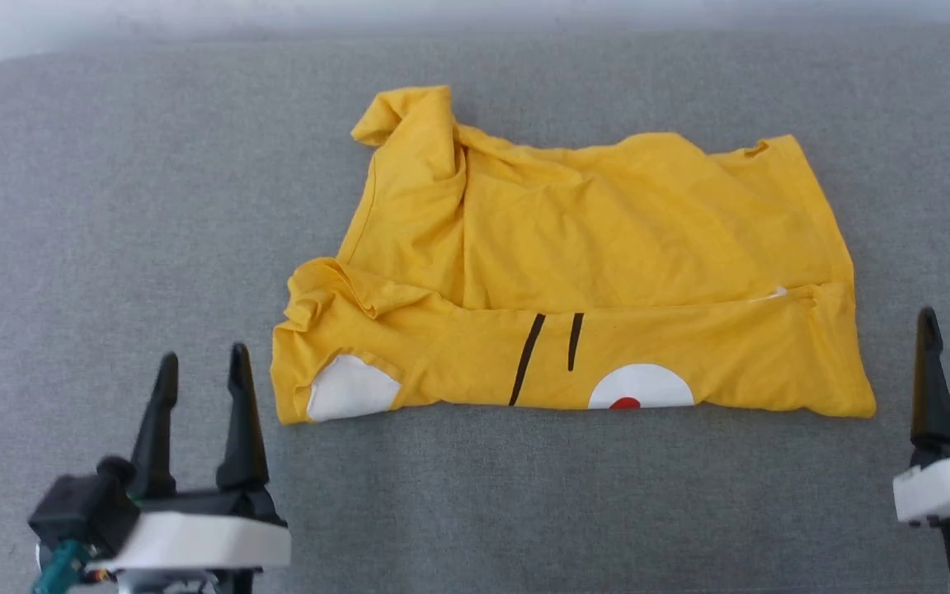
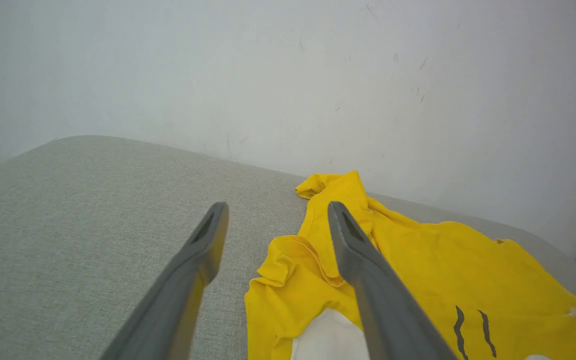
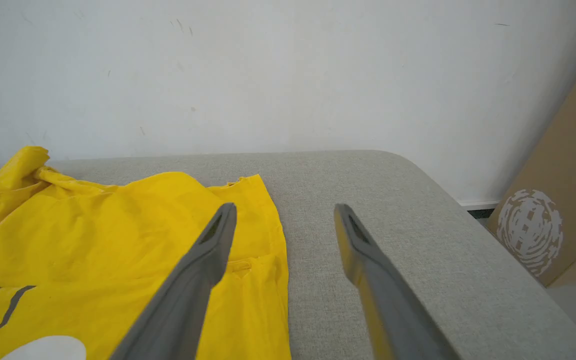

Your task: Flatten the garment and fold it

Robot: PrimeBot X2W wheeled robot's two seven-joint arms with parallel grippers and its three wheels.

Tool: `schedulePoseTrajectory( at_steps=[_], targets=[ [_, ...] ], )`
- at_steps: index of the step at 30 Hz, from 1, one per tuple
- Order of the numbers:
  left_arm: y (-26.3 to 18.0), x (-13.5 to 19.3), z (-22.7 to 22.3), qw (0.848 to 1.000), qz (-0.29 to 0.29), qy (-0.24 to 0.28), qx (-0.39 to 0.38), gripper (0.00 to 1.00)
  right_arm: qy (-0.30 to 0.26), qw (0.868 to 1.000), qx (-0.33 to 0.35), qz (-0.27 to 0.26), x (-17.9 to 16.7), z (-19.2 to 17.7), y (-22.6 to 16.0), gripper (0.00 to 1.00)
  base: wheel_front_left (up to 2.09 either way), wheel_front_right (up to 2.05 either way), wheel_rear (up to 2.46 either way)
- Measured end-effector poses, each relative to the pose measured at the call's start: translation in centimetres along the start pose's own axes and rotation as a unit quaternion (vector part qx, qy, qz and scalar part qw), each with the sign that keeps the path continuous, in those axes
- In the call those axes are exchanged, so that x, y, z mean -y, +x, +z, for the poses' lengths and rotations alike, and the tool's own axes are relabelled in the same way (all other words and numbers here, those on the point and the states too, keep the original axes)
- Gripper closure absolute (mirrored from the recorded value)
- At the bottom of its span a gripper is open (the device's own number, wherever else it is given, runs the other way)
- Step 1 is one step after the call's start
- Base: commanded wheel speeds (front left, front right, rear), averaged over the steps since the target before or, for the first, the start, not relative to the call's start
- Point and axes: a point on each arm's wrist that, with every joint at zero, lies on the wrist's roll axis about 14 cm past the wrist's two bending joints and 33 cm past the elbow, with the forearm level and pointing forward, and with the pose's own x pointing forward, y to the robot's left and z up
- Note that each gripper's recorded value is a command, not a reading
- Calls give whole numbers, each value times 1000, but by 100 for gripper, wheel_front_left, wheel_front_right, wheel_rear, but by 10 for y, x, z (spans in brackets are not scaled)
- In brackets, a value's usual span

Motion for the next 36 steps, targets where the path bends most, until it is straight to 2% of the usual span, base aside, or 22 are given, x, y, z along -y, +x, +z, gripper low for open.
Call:
schedulePoseTrajectory(
  at_steps=[2, 11, 15, 19, 21, 26, 36],
  targets=[
    [-8, 0, -1, 1000, 3, -2, -2, 0, -10, 1000, 6, -2, 2, 1, -7, 0, 0, 0, 0],
    [-28, -12, -14, 1000, 15, 2, -22, 0, 7, 1000, 8, -8, 7, -4, -25, 0, 0, 0, 0],
    [-26, -11, -24, 999, -2, 13, -46, 0, 6, 1000, 5, -9, 8, -6, -24, 0, 0, 0, 0],
    [-12, -2, -34, 994, -31, 16, -103, 0, 5, 1000, 0, -8, 7, -10, -23, 0, 0, 0, 0],
    [-8, 2, -46, 988, -43, 8, -148, 0, 5, 1000, -4, -8, 7, -12, -22, 0, 0, 0, 0],
    [-11, 2, -81, 961, -58, -1, -272, 0, 6, 1000, -12, -3, 3, -19, -17, 0, 0, 0, 0],
    [-8, -4, -118, 925, -43, -26, -376, 0, 7, 1000, -26, -10, 7, -29, -16, 0, 0, 0, 0]
  ],
)
